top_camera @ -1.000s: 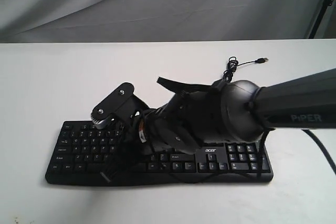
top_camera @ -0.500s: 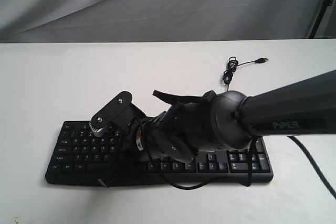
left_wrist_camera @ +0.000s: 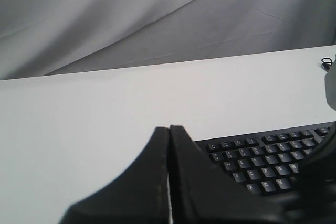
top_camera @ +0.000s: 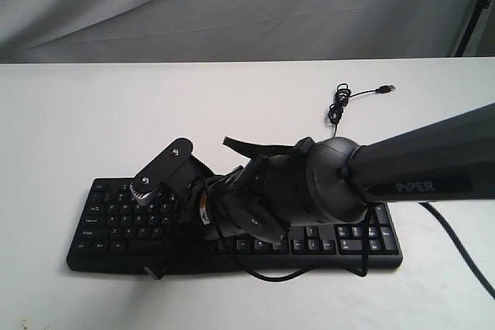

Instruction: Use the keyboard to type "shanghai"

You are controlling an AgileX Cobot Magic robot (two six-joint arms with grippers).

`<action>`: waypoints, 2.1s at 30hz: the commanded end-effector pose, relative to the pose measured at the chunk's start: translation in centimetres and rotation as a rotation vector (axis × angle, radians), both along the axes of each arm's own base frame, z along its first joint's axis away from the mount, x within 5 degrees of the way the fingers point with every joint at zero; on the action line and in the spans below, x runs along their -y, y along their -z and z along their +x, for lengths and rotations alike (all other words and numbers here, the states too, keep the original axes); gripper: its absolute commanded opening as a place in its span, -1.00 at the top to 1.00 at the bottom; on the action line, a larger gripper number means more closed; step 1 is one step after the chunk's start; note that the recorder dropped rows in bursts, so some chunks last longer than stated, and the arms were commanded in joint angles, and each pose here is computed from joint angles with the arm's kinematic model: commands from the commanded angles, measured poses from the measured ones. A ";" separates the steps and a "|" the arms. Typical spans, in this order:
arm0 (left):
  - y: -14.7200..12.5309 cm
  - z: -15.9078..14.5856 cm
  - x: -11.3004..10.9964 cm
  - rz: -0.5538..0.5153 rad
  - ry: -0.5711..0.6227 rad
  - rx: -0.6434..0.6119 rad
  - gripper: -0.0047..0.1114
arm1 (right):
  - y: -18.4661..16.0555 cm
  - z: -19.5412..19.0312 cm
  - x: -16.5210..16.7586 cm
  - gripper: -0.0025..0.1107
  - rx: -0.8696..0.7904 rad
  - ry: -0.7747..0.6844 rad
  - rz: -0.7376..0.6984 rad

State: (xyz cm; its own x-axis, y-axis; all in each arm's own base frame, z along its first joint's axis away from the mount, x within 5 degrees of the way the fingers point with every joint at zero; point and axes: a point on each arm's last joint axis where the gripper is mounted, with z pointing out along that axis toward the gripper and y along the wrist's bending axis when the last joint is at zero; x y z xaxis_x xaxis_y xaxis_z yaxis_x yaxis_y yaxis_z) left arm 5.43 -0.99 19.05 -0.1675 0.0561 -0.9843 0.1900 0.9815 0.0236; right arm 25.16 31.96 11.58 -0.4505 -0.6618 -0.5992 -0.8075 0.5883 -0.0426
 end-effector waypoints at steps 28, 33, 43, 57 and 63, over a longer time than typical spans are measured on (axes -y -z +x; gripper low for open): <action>0.1 0.0 0.0 -0.003 0.004 0.004 0.92 | -0.6 1.5 -2.5 0.96 0.033 -0.034 -0.003; 0.1 0.0 0.0 -0.003 0.004 0.004 0.92 | -0.6 1.5 -2.5 0.96 0.033 -0.034 -0.003; 0.1 0.0 0.0 -0.003 0.004 0.004 0.92 | 0.6 1.9 -2.3 0.96 0.028 -0.032 -0.020; 0.1 0.0 0.0 -0.003 0.004 0.004 0.92 | 0.2 1.9 -2.3 0.96 0.036 -0.037 -0.018; 0.1 0.0 0.0 -0.003 0.004 0.004 0.92 | -2.4 1.5 -1.6 0.96 0.065 -0.043 0.000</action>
State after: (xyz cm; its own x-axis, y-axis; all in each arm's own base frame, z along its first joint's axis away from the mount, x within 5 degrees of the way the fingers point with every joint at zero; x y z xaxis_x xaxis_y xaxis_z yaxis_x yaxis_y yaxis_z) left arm 5.43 -0.99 19.05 -0.1675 0.0561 -0.9843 0.1900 0.9815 0.0236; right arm 26.64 34.17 12.29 -0.4020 -0.6885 -0.6036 -0.8280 0.5548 -0.0812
